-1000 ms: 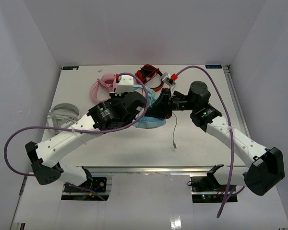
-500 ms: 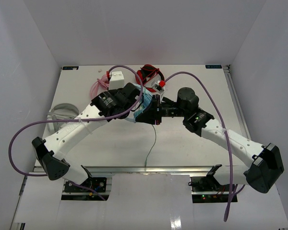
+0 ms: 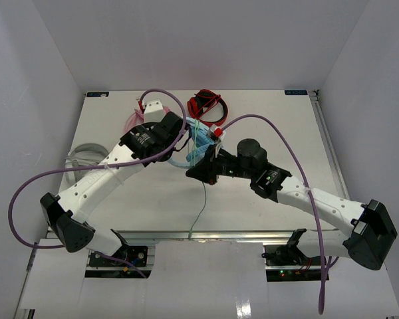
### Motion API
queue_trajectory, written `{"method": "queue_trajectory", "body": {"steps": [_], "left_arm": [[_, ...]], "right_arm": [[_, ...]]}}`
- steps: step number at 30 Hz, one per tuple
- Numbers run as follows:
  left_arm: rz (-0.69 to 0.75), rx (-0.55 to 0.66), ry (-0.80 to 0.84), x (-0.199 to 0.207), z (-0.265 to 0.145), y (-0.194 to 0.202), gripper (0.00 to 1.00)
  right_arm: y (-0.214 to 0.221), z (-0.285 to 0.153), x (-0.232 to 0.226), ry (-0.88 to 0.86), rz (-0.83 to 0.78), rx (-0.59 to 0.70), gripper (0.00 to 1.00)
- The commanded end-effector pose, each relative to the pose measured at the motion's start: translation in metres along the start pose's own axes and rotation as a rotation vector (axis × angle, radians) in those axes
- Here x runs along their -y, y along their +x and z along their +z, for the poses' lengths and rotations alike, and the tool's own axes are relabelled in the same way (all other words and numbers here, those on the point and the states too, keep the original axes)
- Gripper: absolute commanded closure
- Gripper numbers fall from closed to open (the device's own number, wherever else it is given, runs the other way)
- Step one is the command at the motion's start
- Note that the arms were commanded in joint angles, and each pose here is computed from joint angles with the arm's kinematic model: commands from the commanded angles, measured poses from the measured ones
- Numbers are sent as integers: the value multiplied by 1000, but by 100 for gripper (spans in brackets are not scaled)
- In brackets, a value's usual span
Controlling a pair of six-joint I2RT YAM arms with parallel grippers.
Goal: Wrap the headphones
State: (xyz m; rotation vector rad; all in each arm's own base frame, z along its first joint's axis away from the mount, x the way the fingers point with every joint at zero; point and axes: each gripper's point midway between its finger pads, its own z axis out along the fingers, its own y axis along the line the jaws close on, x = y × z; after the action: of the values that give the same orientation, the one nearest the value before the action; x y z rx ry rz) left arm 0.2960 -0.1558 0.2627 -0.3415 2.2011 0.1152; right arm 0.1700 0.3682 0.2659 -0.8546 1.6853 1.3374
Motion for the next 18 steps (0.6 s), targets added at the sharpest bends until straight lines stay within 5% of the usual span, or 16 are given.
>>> {"method": "queue_trajectory", "body": {"steps": [1, 18], "left_arm": [[-292, 92, 80, 5, -18, -38, 100], [-507, -12, 179, 10, -42, -31, 100]], "right_arm": [[1, -3, -9, 49, -69, 45, 91], [39, 5, 26, 309, -148, 60, 87]]}}
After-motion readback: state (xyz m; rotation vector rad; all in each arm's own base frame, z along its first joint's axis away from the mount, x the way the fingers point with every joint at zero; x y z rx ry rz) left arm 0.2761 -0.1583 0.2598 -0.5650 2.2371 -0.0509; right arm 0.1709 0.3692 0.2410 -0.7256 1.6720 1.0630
